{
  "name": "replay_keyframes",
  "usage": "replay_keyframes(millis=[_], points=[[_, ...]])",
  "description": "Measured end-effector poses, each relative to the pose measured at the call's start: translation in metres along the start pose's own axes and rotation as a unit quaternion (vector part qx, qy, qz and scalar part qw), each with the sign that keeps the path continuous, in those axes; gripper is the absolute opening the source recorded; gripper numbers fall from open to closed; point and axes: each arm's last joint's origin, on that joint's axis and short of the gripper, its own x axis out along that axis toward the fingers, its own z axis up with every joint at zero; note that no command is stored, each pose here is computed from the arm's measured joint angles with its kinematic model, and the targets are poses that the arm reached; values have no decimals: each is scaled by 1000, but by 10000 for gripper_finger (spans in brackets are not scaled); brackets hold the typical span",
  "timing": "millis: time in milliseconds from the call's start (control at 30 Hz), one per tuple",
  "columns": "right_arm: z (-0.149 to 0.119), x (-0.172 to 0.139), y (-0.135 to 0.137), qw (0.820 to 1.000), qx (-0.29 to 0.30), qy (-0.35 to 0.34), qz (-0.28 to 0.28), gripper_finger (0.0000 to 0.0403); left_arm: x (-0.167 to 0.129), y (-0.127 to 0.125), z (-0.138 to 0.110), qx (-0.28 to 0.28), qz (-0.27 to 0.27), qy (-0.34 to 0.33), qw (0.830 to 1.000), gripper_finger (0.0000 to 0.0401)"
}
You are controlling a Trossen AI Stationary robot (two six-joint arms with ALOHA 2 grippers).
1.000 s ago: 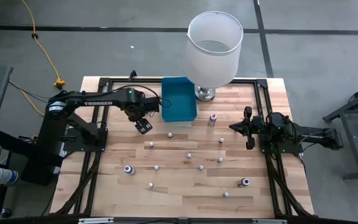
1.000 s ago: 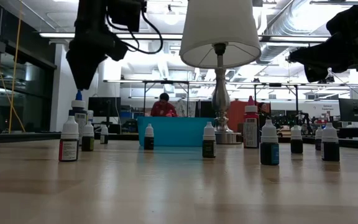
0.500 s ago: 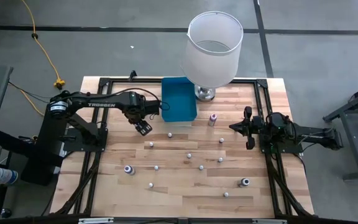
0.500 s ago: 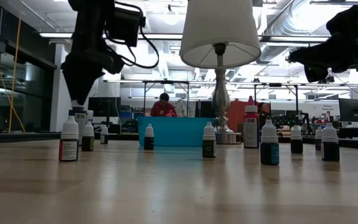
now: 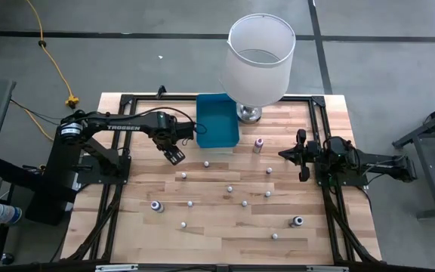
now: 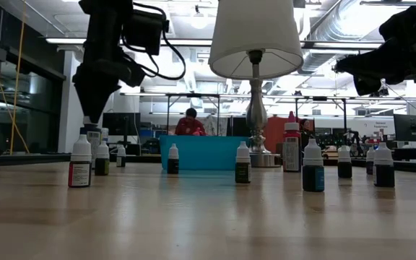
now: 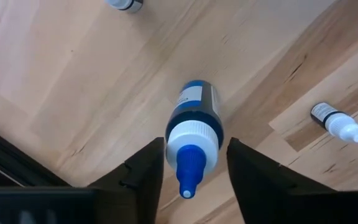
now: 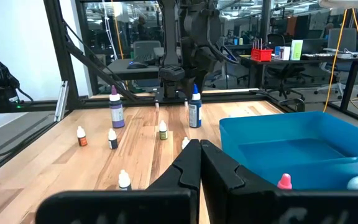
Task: Pick & Place food coloring
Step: Put the big blue food coloring bottle into the blue bin
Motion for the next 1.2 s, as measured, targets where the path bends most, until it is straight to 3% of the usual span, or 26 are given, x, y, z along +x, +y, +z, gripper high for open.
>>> replay_keyframes(millis=[300,667,900,1033,1200], points=[[0,0,0,1000,0,0,0,0,0,0,0,12,0,0,1000,113],[0,0,0,1000,0,0,0,0,-1,1,-2,26,-4,12,1000,109],[0,0,0,1000,0,-1,0,0,-28,1,2,49,-12,10,999,108],[0,0,0,1000,0,-1,0,0,-53,0,9,94,-26,-29,995,108],[0,0,0,1000,0,0,0,0,-75,1,17,209,3,-86,974,107]])
